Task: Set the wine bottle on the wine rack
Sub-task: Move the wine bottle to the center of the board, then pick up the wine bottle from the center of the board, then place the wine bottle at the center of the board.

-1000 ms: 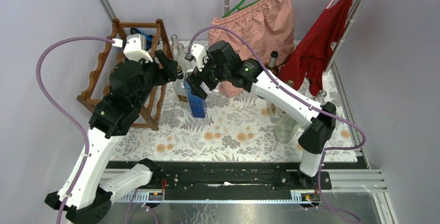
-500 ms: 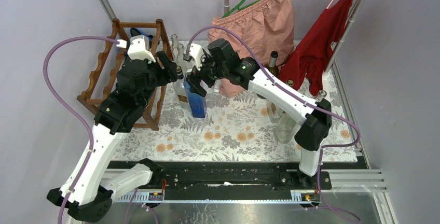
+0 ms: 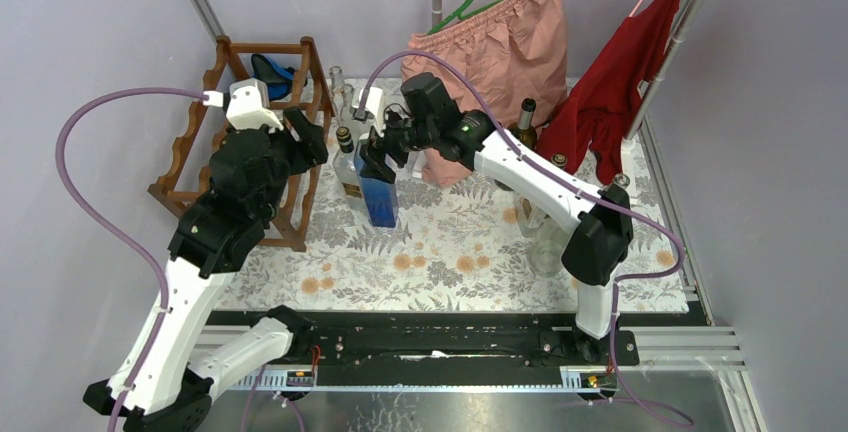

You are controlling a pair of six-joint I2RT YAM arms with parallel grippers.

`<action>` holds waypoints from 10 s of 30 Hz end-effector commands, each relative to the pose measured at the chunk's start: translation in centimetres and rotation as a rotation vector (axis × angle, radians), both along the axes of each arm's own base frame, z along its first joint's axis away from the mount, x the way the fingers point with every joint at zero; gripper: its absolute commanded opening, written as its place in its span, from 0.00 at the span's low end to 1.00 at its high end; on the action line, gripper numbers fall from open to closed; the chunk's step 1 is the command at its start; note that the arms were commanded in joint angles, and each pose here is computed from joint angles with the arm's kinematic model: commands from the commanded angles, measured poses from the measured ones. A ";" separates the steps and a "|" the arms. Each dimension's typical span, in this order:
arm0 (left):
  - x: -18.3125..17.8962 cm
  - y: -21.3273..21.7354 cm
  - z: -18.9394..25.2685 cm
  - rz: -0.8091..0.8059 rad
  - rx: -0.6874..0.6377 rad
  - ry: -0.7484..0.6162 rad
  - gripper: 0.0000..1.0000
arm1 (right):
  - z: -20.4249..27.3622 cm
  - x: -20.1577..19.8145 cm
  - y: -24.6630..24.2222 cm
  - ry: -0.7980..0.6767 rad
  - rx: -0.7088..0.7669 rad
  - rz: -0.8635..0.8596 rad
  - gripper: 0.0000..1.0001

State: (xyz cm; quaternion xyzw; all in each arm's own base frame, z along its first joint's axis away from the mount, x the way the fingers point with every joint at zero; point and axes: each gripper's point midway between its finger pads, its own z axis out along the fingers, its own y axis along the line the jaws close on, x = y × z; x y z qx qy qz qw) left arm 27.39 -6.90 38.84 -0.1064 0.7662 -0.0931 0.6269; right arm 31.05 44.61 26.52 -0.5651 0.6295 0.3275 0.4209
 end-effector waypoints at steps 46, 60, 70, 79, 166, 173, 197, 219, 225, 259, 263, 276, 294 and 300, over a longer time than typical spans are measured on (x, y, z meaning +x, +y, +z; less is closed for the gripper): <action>2.5 -3.9 -2.9 -0.122 -0.068 0.037 0.72 | 7.4 3.1 -14.7 -0.013 0.000 -0.230 0.08; 3.1 -5.1 -3.3 -0.159 -0.081 0.049 0.72 | 4.8 5.9 -23.1 -0.028 -0.090 -0.446 0.14; 3.3 -5.8 -3.3 -0.174 -0.112 0.071 0.82 | 6.0 5.2 -23.1 -0.007 -0.046 -0.426 0.77; 4.0 -5.6 -3.7 -0.139 -0.060 0.173 0.84 | 9.3 5.1 -22.5 0.015 0.035 -0.411 0.89; 5.0 -33.1 -5.0 -0.874 0.100 0.168 0.58 | 18.5 7.0 -29.6 -0.006 0.288 -0.572 1.00; 3.4 -32.5 -2.7 -0.910 0.055 0.137 0.61 | 19.0 6.9 -29.8 -0.016 0.293 -0.572 1.00; 16.7 -5.6 -1.0 -0.089 0.201 0.185 0.70 | 18.5 5.0 -25.5 0.019 0.309 -0.297 1.00; 29.4 2.5 -9.1 0.110 0.193 0.282 0.63 | 15.3 4.1 -20.8 0.042 0.217 -0.217 1.00; 30.7 3.0 -11.1 0.114 0.206 0.310 0.63 | 15.0 4.0 -20.7 0.055 0.217 -0.215 1.00; 30.6 3.2 -14.5 0.101 0.186 0.395 0.49 | 15.5 4.3 -21.2 0.007 0.198 -0.234 1.00; 30.6 3.3 -15.2 0.102 0.191 0.410 0.43 | 15.6 4.3 -21.2 0.005 0.200 -0.235 1.00; 32.3 -1.5 -6.4 0.015 0.172 0.151 0.00 | 15.6 4.0 -21.3 0.009 0.199 -0.237 1.00; 28.0 -9.0 0.0 -0.230 0.156 -0.010 0.00 | 16.2 3.3 -21.7 -0.013 0.191 -0.244 1.00; 24.9 -10.1 -0.6 -0.301 0.147 0.032 0.00 | 16.0 3.4 -21.6 -0.003 0.193 -0.241 1.00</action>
